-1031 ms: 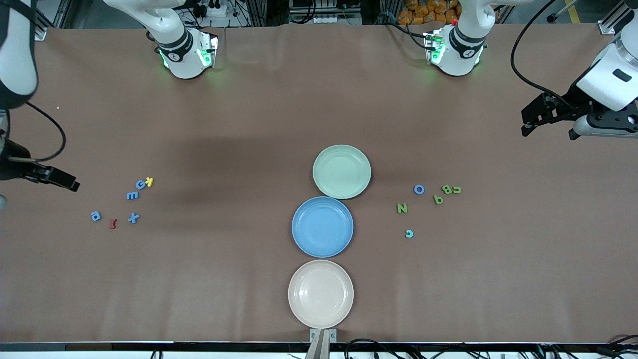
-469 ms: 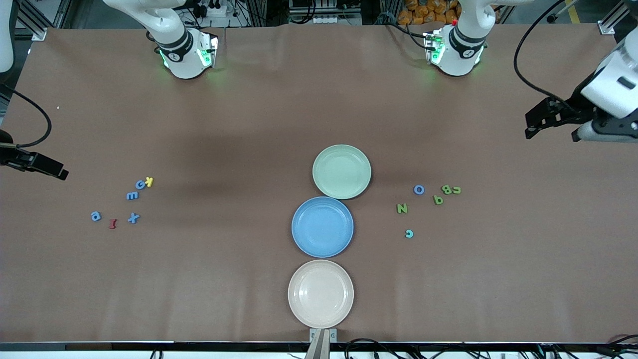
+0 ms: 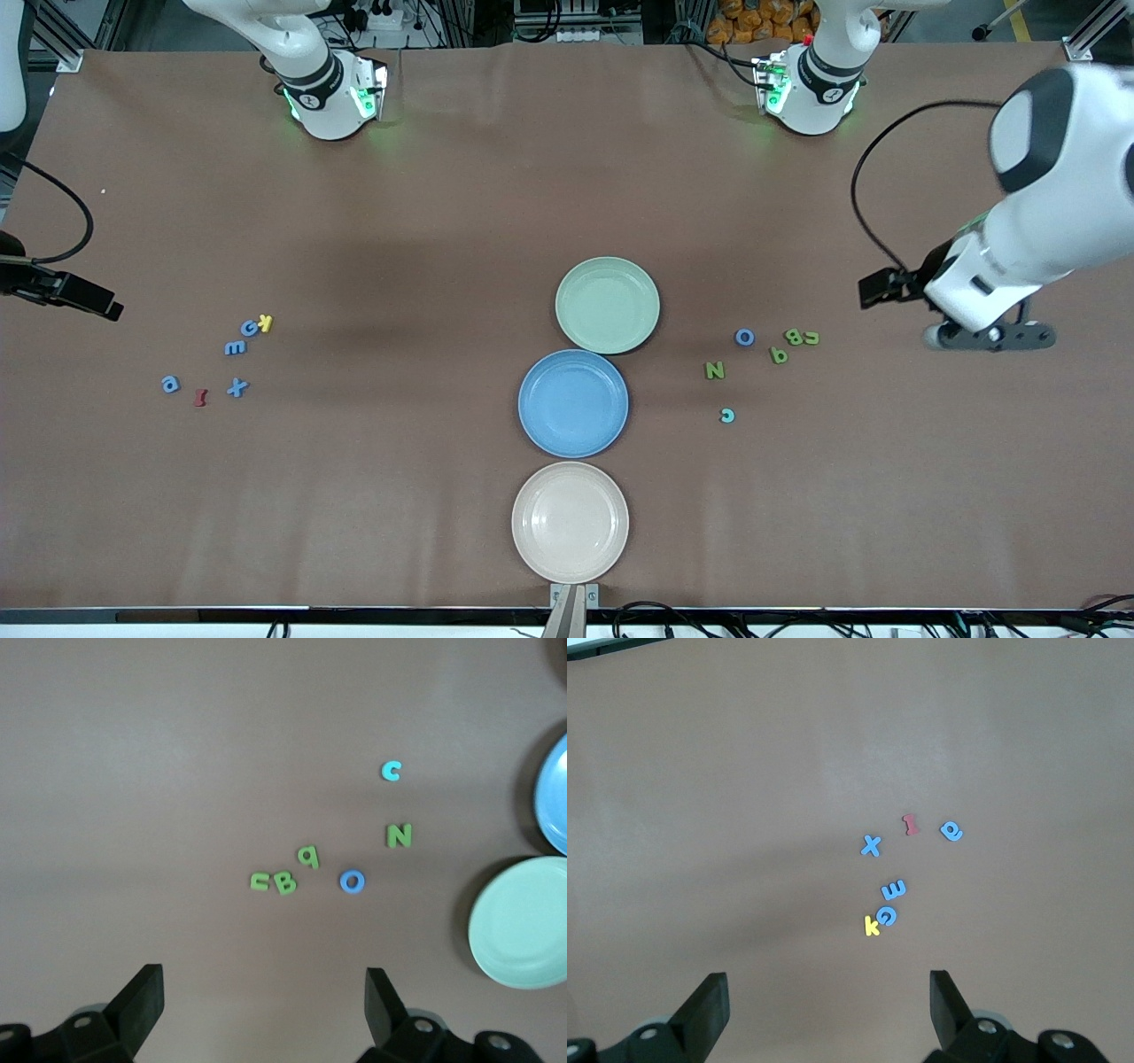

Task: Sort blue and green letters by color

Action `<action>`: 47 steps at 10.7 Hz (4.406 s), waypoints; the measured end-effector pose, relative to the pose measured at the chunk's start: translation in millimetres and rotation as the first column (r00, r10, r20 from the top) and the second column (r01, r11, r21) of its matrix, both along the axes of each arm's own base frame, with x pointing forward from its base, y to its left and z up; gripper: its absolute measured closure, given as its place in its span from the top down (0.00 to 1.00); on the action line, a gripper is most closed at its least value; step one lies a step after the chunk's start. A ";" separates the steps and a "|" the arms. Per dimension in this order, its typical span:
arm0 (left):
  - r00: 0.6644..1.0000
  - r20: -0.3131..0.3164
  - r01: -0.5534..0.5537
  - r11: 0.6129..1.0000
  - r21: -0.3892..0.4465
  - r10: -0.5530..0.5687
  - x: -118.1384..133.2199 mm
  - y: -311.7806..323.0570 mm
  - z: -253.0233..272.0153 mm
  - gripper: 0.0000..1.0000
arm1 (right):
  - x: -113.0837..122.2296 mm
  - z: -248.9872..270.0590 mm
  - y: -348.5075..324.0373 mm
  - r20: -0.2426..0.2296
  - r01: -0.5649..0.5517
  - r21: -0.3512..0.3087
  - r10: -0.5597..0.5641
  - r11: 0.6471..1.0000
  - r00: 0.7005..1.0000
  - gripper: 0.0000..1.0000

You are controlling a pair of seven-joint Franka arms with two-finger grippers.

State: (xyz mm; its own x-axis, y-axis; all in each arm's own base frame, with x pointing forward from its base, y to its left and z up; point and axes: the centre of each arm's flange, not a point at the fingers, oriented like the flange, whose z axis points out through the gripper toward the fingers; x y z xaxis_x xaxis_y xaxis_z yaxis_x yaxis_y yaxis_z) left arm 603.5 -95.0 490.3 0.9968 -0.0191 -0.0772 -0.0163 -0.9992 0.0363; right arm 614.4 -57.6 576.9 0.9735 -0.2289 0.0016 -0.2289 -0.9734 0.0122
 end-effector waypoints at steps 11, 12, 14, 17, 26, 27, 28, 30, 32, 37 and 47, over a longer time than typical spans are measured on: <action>0.972 0.129 -0.194 0.981 -0.031 0.196 -29.1 -29.1 -227.1 1.00 | 20.5 -221.8 -14.3 -0.028 0.079 0.056 -0.078 0.995 0.997 1.00; 0.965 0.145 -0.213 0.976 -0.040 0.217 -29.3 -32.2 -239.3 1.00 | 23.9 -241.4 -13.6 -0.030 0.103 0.082 -0.101 0.991 0.994 1.00; 0.956 0.165 -0.236 0.970 -0.055 0.242 -31.3 -47.0 -264.0 1.00 | 29.0 -274.4 -16.5 -0.026 0.121 0.084 -0.119 0.989 0.993 1.00; 0.953 0.175 -0.238 0.969 -0.061 0.246 -33.5 -53.0 -290.2 1.00 | 28.3 -313.9 -21.9 -0.053 0.137 0.075 -0.133 0.988 0.990 1.00; 0.960 0.119 -0.251 0.968 -0.030 0.252 -45.9 -41.8 -329.9 1.00 | 22.6 -392.8 -50.5 -0.041 0.186 0.043 -0.184 0.982 0.982 1.00; 0.959 0.116 -0.256 0.966 -0.029 0.257 -48.2 -41.4 -330.1 1.00 | 20.9 -395.7 -50.7 -0.038 0.187 0.041 -0.185 0.982 0.982 1.00; 0.956 0.112 -0.270 0.962 -0.028 0.271 -51.1 -41.6 -329.9 1.00 | 19.7 -398.0 -50.8 -0.037 0.187 0.040 -0.186 0.981 0.982 1.00; 0.943 0.100 -0.317 0.948 -0.025 0.317 -58.6 -48.6 -328.4 1.00 | 17.7 -403.0 -51.1 -0.033 0.190 0.038 -0.188 0.981 0.982 0.78; 0.926 0.085 -0.367 0.930 -0.018 0.367 -63.4 -60.3 -326.2 1.00 | 17.2 -406.1 -51.7 -0.025 0.192 0.035 -0.191 0.981 0.981 0.67; 0.908 0.109 -0.404 0.914 -0.027 0.405 -50.7 -50.8 -316.5 1.00 | 18.9 -400.4 -51.5 -0.015 0.192 0.036 -0.191 0.981 0.981 0.28; 0.907 0.116 -0.405 0.914 -0.026 0.405 -44.6 -50.3 -314.9 0.42 | 65.5 -329.9 178.7 0.136 -0.144 0.096 0.130 0.985 0.982 0.28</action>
State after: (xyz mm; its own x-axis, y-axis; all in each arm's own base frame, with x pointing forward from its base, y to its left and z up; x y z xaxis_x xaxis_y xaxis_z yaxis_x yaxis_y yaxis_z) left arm 558.9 -145.2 175.3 0.9207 0.3882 0.0394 0.3857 -0.9207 0.0597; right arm 679.8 121.1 247.0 0.9888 -0.0988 0.1118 -0.0862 -0.9899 -0.1122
